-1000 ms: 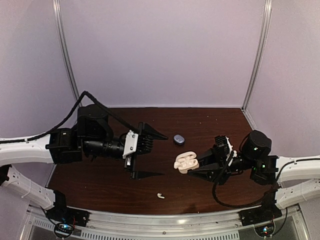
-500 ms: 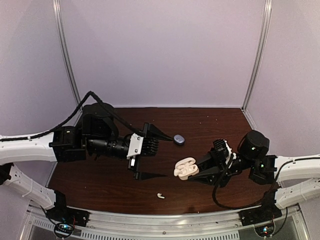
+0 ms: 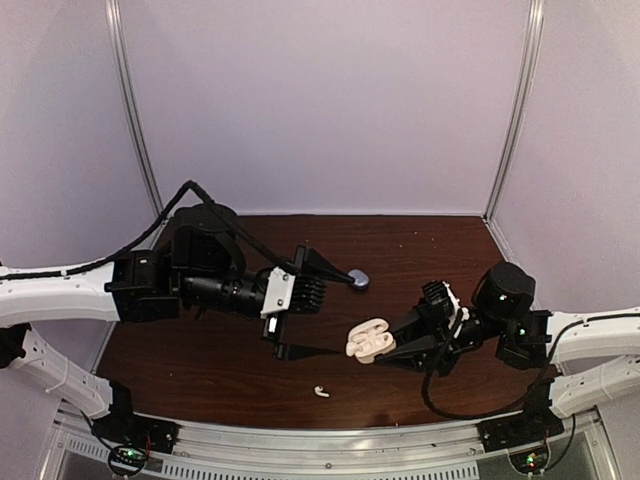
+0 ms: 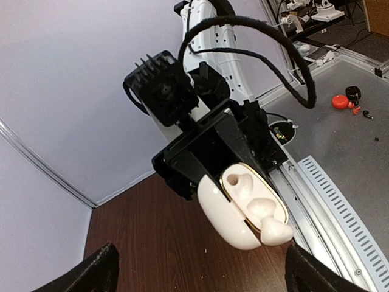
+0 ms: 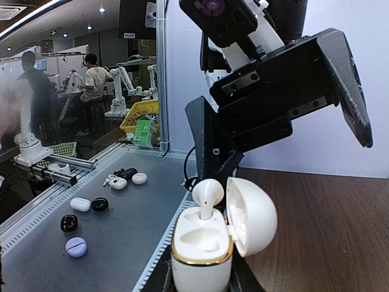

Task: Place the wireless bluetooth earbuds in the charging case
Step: Adjust the left earbud in the left side groove of the charging case.

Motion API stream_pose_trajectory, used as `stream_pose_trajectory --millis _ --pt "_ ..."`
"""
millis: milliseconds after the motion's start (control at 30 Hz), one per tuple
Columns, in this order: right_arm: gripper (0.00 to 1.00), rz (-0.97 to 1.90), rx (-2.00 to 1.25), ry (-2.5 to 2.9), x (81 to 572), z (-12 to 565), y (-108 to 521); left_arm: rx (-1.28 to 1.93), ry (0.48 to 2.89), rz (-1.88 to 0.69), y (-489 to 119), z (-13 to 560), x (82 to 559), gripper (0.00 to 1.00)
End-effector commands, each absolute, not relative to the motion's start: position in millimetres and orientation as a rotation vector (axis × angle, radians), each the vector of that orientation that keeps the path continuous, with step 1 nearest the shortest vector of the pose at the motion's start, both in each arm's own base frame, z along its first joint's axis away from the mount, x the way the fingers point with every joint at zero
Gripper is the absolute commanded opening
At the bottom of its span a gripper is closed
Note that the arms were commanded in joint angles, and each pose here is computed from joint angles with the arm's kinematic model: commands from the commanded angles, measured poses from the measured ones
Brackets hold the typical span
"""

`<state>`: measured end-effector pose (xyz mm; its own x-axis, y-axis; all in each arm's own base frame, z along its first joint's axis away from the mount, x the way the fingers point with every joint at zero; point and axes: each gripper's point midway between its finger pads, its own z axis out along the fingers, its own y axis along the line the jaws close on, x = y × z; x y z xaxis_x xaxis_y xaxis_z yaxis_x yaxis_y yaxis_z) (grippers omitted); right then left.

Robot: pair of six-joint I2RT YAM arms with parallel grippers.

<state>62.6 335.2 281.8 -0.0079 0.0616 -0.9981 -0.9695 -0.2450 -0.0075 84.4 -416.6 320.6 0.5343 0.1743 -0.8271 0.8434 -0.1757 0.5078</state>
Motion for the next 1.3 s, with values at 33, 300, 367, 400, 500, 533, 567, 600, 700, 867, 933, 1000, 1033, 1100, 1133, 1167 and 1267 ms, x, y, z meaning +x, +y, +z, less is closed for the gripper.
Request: stream_pose_trajectory --millis 33,300,367,400,500,533,567,600,700,867,933,1000,1033,1100,1133,1167,1267 --pt "0.0 1.421 -1.331 0.981 61.7 299.5 336.5 1.653 0.804 -0.79 -424.3 337.7 76.6 0.96" --pt "0.0 1.42 -1.334 0.984 61.9 298.6 337.4 1.638 0.805 -0.797 -428.6 339.1 76.7 0.94" --pt "0.0 1.421 -1.337 0.984 61.6 297.9 337.6 1.635 0.805 -0.793 -429.3 339.6 77.3 0.94" --pt "0.0 1.421 -1.339 0.984 61.2 297.4 337.7 1.633 0.806 -0.79 -429.4 339.7 78.1 0.94" --pt "0.0 1.424 -1.342 0.986 60.6 296.4 338.2 1.631 0.8 -0.786 -429.4 341.3 78.0 0.93" --pt "0.0 1.425 -1.344 0.986 60.4 296.2 338.3 1.63 0.8 -0.785 -429.6 341.6 78.5 0.93" --pt "0.0 1.426 -1.345 0.986 60.1 295.7 338.5 1.632 0.797 -0.783 -430.0 341.2 78.4 0.93" --pt "0.0 1.427 -1.347 0.985 59.8 295.7 338.9 1.632 0.797 -0.783 -430.1 341.3 78.3 0.93" --pt "0.0 1.427 -1.347 0.99 59.9 294.7 339.8 1.632 0.795 -0.781 -431.1 341.8 78.8 0.93" --pt "0.0 1.426 -1.345 0.991 60.3 295.4 340.8 1.629 0.8 -0.782 -434.1 342.5 80.4 0.92" --pt "0.0 1.42 -1.338 0.997 61.3 294.9 341.4 1.628 0.809 -0.787 -436.1 341.1 81.1 0.92" --pt "0.0 1.418 -1.34 0.995 60.8 294.9 341.6 1.627 0.812 -0.79 -436.9 341.2 81.4 0.92" --pt "0.0 1.418 -1.341 0.993 60.6 295.1 341.8 1.626 0.814 -0.789 -437.3 340.5 81.9 0.91" --pt "0.0 1.415 -1.343 0.994 60.8 294.7 342.6 1.618 0.821 -0.788 -438.0 341.0 83.3 0.91" --pt "0.0 1.416 -1.347 0.996 60.1 293.9 342.9 1.615 0.824 -0.788 -438.0 341.5 83.8 0.91" --pt "0.0 1.416 -1.349 0.996 59.5 293.6 343.1 1.615 0.828 -0.791 -438.5 341.1 83.7 0.91" --pt "0.0 1.41 -1.352 0.997 59.0 292.4 343.8 1.612 0.842 -0.798 -439.3 340.0 84.4 0.91"
